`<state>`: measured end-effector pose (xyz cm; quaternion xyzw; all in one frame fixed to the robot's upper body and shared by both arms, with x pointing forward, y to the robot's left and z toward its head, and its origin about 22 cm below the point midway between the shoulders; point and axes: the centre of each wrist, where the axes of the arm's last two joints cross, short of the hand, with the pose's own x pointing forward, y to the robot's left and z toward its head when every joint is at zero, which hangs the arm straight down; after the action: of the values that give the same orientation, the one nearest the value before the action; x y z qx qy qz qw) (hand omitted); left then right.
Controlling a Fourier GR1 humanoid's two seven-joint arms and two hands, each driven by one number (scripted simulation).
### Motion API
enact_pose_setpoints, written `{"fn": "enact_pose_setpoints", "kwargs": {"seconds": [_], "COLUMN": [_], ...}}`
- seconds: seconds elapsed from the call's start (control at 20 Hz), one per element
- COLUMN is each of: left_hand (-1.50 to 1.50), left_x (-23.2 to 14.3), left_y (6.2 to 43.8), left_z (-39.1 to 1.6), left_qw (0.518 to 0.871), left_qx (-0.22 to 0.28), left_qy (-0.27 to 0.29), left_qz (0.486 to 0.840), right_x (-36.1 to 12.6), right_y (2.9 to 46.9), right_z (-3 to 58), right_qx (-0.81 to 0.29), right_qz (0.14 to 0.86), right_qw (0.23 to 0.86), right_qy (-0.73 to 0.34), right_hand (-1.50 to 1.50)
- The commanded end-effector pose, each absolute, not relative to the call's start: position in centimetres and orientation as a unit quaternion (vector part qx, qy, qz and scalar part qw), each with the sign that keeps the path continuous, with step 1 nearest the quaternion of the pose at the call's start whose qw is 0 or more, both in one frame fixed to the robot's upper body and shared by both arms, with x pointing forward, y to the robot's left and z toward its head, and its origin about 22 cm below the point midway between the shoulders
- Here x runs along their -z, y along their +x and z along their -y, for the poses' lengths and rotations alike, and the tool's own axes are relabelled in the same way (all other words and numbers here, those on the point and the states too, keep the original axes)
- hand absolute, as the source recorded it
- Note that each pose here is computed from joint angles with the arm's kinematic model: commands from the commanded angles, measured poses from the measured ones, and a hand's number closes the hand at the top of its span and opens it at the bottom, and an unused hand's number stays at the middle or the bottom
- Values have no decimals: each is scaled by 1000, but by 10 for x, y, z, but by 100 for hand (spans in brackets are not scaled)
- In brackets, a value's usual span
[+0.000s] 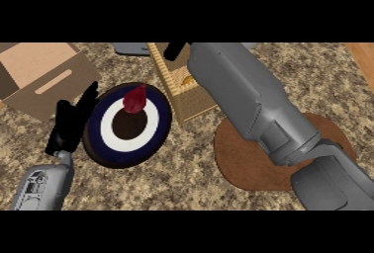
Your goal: Pick the squash from the cutting board and place it in the basket
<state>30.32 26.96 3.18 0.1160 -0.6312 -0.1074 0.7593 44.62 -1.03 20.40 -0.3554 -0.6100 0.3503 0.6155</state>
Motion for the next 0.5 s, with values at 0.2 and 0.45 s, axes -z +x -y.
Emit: {"fn": "enact_pose_setpoints", "kwargs": {"seconds": [0.2,0.45], "left_hand": [0,0], "left_x": [-31,-21], "left_y": [303,302], "left_z": [-260,-281], "left_qw": [761,765], "left_qx": [101,103], "left_qy": [108,125], "left_qz": [631,624], "right_x": [-184,-201], "right_y": [452,456], "right_z": [34,48], "right_qx": [-247,-152], "right_qz": [684,716], "right_qw": [598,578], "right_qy": [-338,-362], "right_hand": [-150,-150]}}
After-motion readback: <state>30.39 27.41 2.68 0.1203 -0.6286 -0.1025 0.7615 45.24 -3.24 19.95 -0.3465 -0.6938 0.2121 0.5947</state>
